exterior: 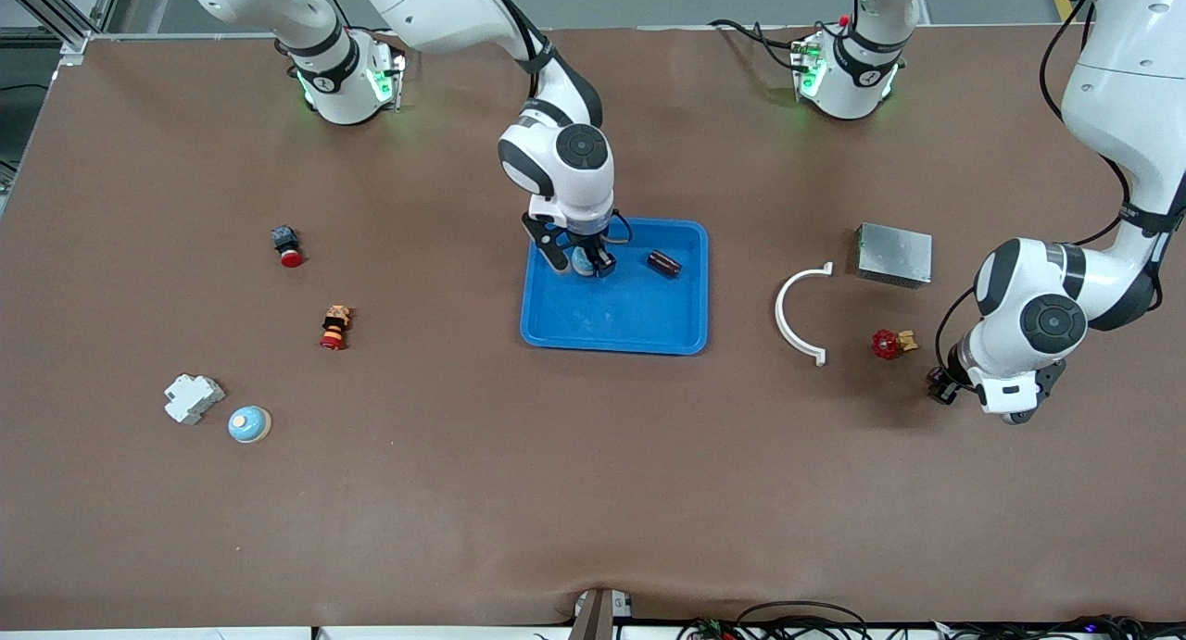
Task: Place electrolytic capacitor and blue bell in tray
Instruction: 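Set the bell in the tray while the left gripper grasps another capacitor, then place the capacitor in the tray while the right gripper reaches the bell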
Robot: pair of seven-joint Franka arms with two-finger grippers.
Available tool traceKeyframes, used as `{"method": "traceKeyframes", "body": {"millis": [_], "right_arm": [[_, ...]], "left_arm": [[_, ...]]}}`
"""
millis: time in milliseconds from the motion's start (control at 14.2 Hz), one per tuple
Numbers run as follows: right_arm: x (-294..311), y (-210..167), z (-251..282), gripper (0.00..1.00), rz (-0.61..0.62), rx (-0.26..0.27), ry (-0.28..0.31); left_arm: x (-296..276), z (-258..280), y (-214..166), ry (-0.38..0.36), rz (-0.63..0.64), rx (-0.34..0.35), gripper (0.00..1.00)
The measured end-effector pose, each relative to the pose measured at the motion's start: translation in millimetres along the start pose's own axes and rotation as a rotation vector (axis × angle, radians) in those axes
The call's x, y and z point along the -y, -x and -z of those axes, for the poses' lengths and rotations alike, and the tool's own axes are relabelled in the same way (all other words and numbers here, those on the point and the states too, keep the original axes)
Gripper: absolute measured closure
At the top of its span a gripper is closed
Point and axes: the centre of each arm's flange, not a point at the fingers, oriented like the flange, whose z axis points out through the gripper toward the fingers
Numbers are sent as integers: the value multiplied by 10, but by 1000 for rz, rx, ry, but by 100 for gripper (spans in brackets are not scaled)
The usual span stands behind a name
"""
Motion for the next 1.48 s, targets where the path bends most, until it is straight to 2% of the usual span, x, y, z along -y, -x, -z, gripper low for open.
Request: {"method": "traceKeyframes", "body": {"millis": [141,352,423,563,634,1056,1268,1479], "right_arm": [[-9,-1,-40,32,0,-2,5],[-7,1,-39,32,-1,-2,5],[-10,7,-42,26,1,-3,5],[-38,80,-53,6,19,-8,5],[-55,124,-56,0,29,-11,4],[42,155,72,0,85,-59,-10],[204,37,381,0,144,-99,50],[313,-364,872,0,251,-119,113]], "left_arm": [[-17,12,12,3,-3,0,67],[-152,126,111,28,-11,-2,67],[-217,226,144,42,-6,-9,67],[-352,536,249,53,23,-20,67],[-429,708,356,52,43,-15,67],[-950,1389,1319,90,146,80,67],[-1193,1608,1880,115,179,101,67],[-1425,1674,2548,112,216,113,67]]}}
